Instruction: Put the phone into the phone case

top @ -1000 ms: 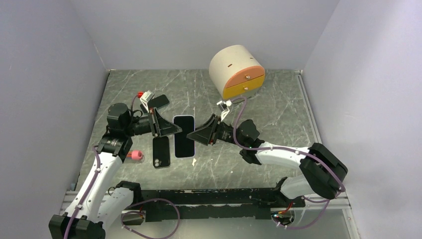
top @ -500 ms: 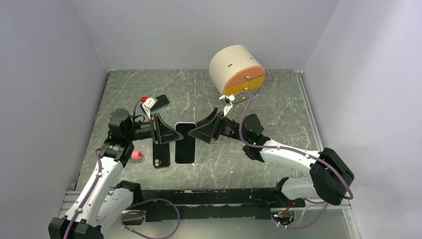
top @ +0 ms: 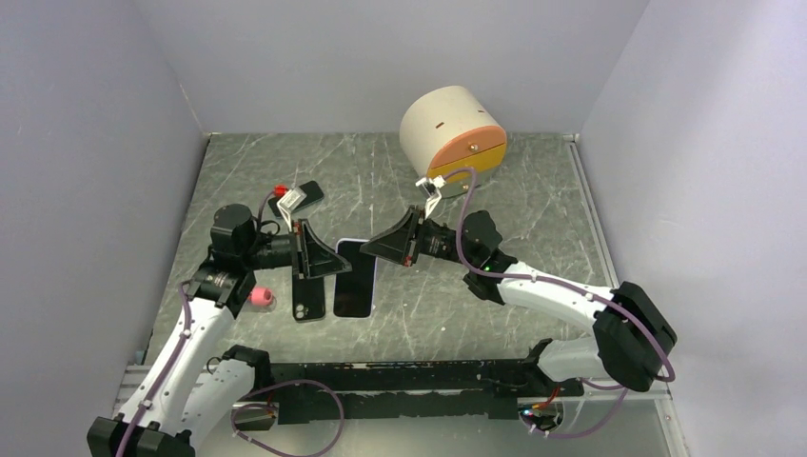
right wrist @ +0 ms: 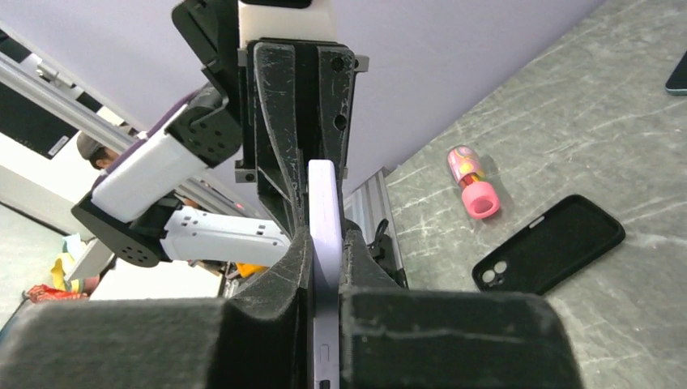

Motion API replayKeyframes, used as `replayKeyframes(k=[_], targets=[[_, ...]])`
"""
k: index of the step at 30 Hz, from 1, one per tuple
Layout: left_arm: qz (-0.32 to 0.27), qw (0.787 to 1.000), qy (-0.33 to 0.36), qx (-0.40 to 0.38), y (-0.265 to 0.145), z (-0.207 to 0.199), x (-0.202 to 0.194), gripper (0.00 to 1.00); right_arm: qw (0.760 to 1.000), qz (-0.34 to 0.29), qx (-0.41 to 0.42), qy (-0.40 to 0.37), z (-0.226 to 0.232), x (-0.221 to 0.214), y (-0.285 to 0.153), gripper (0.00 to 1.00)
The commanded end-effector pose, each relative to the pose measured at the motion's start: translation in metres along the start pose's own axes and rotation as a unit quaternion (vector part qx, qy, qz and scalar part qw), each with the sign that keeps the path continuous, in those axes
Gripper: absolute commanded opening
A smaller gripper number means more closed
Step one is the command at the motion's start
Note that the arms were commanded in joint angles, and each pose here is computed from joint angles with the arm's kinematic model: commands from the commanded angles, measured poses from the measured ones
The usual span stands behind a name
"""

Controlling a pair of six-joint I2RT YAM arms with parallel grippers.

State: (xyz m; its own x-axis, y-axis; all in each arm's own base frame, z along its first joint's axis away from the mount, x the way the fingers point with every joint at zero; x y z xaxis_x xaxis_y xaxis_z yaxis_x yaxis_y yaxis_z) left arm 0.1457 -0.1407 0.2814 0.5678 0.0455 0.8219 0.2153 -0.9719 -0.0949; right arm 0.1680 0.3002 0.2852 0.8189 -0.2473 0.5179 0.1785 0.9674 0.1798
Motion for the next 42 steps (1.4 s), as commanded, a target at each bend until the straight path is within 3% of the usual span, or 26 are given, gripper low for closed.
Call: replayKeyframes(k=[1,9,16,21,25,35,42], targets=[[0.007,0.997,-0.011,0.075,0.0,0.015,0.003,0.03,0.997,-0.016,0.052,-0.057,0.031,0.014,0.003,0.0],[0.015,0.995,-0.028,0.098,0.0,0.021,0.003,0.05,0.994,-0.018,0.031,-0.104,0.033,0.017,-0.002,0.0],[-0.015,0.997,0.002,0.073,-0.004,0.0,0.016,0.41,0.994,0.004,0.056,-0.091,0.035,0.008,-0.007,0.0],[-0.028,0.997,0.022,0.075,-0.006,-0.007,0.023,0.51,0.995,0.009,0.059,-0.076,0.031,0.002,-0.011,0.0],[-0.029,0.997,0.025,0.072,-0.005,-0.006,0.025,0.52,0.996,0.005,0.055,-0.065,0.027,-0.001,-0.013,0.0],[-0.021,0.996,0.014,0.09,-0.002,0.007,0.019,0.39,0.998,-0.014,0.039,-0.054,0.021,0.002,-0.01,0.0],[-0.019,0.996,0.003,0.084,0.0,0.012,0.016,0.38,0.998,-0.022,0.037,-0.047,0.016,0.004,-0.005,0.0]])
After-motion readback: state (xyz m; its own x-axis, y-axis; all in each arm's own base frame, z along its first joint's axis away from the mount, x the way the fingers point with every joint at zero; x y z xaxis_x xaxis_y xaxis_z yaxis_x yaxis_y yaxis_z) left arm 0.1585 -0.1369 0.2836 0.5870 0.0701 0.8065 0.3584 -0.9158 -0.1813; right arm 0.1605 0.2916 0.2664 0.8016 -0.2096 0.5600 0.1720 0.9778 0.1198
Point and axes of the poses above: each gripper's point midway between its finger pads, its own y axis out along the fingers, its own z axis along the line the jaws close on, x = y × z, the point moved 7 cm from there along -y, back along the fingers, and after that the axes turned 14 degrees about y, right-handed, at the moved point
